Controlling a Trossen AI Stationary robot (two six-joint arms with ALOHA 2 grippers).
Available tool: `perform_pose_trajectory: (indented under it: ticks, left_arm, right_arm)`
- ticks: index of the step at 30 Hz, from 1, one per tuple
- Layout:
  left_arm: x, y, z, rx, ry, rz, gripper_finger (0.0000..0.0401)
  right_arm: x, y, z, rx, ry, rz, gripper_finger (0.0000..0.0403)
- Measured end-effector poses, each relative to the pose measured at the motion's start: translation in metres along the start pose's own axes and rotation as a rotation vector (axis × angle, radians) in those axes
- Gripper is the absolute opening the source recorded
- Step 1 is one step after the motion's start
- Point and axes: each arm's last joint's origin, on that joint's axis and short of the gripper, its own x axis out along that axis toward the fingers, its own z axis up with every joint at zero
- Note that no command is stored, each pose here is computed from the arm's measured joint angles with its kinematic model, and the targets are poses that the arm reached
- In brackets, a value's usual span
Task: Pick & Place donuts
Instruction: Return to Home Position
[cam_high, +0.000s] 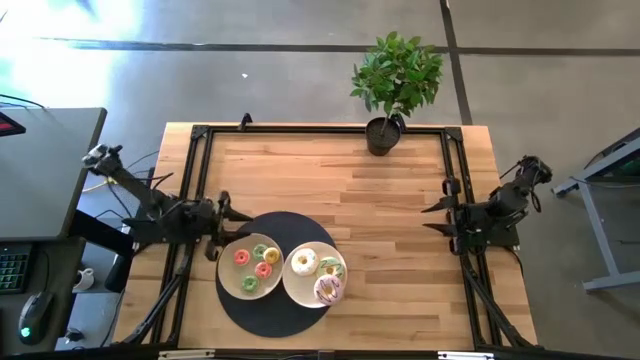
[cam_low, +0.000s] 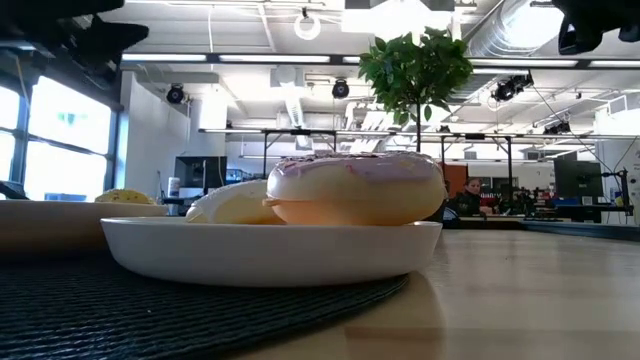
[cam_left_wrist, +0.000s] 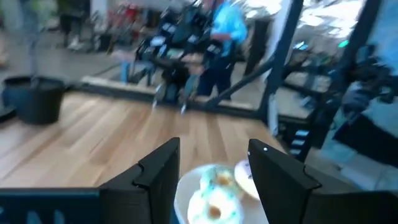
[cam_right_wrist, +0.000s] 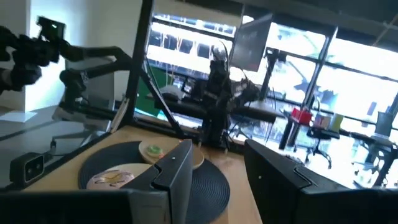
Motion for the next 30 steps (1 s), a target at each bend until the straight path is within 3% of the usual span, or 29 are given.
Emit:
perform_pose_trajectory:
  ticks: [4,8,11,18,26,30]
  left_arm:
    - [0.009,0.014,-0.007,0.039,-0.043,0.007,0.0188]
    - [0.014,0.035,-0.013,0.062,-0.004,0.179,0.0188]
    - [0.014,0.045,-0.012,0.066,-0.011,0.244,0.0188]
    - [0.009,0.053,-0.009,0.07,-0.035,0.28,0.0188]
    - [0.004,0.057,-0.029,0.043,-0.042,0.265,0.0188]
    - [0.005,0.056,-0.03,0.092,-0.031,0.235,0.0188]
  right_arm:
    - [-0.002,-0.001,0.0,-0.028,0.007,0.008,0.0142]
    - [-0.002,0.001,-0.006,-0.006,0.065,0.026,0.0142]
    - [-0.003,0.002,-0.011,0.006,0.108,0.03,0.0142]
    - [-0.003,0.001,-0.011,0.007,0.11,0.027,0.0142]
    - [-0.003,0.001,-0.009,0.072,0.09,0.031,0.0143]
    - [-0.002,0.002,-0.009,0.096,0.085,0.06,0.0142]
